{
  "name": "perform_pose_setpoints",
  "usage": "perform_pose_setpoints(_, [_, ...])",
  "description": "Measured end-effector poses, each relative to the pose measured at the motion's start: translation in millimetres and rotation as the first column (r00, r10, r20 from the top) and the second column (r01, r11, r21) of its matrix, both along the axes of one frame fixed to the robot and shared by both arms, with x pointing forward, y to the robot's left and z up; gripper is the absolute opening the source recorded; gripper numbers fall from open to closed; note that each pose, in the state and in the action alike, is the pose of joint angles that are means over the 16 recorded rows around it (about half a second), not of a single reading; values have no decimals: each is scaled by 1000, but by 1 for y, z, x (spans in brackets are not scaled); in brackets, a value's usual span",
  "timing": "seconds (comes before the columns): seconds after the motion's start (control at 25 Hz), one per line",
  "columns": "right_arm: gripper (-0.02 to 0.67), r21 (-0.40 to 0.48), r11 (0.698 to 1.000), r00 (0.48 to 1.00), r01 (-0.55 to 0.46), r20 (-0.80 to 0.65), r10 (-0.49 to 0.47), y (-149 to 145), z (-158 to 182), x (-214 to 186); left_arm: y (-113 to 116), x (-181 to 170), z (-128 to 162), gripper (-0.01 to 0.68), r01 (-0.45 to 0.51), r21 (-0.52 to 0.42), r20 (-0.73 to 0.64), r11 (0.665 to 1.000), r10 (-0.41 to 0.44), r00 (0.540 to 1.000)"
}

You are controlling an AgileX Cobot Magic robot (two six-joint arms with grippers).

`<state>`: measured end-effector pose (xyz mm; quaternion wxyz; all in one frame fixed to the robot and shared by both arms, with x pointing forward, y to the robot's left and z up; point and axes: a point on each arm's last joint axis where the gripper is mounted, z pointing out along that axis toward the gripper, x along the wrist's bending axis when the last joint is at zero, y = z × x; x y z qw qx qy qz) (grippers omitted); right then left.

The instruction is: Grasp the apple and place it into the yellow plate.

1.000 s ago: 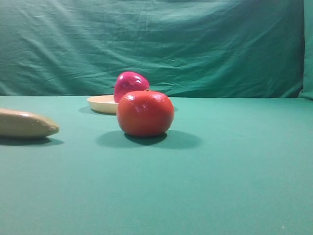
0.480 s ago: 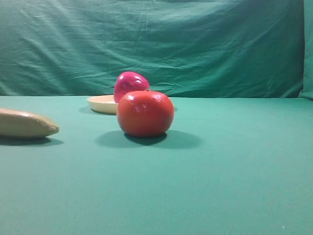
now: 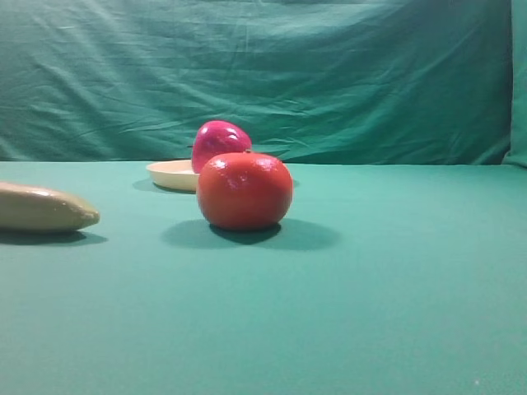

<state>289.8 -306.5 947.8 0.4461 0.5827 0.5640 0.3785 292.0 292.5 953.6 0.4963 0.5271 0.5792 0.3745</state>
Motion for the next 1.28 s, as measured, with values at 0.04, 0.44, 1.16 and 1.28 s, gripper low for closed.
perform_pose_setpoints(0.04, [0,0,1000,1000,-1,1,1,0,-1,0,0,0,0,157,0,0,0,1000,0,1000])
perform_pose_setpoints(0.44, [0,0,1000,1000,-2,7,2,0,-1,1,0,0,0,157,0,0,0,1000,0,1000])
perform_pose_setpoints(1.16, [0,0,1000,1000,-3,7,3,0,-1,1,0,0,0,157,0,0,0,1000,0,1000])
perform_pose_setpoints(1.28, [0,0,1000,1000,-3,7,3,0,-1,1,0,0,0,157,0,0,0,1000,0,1000])
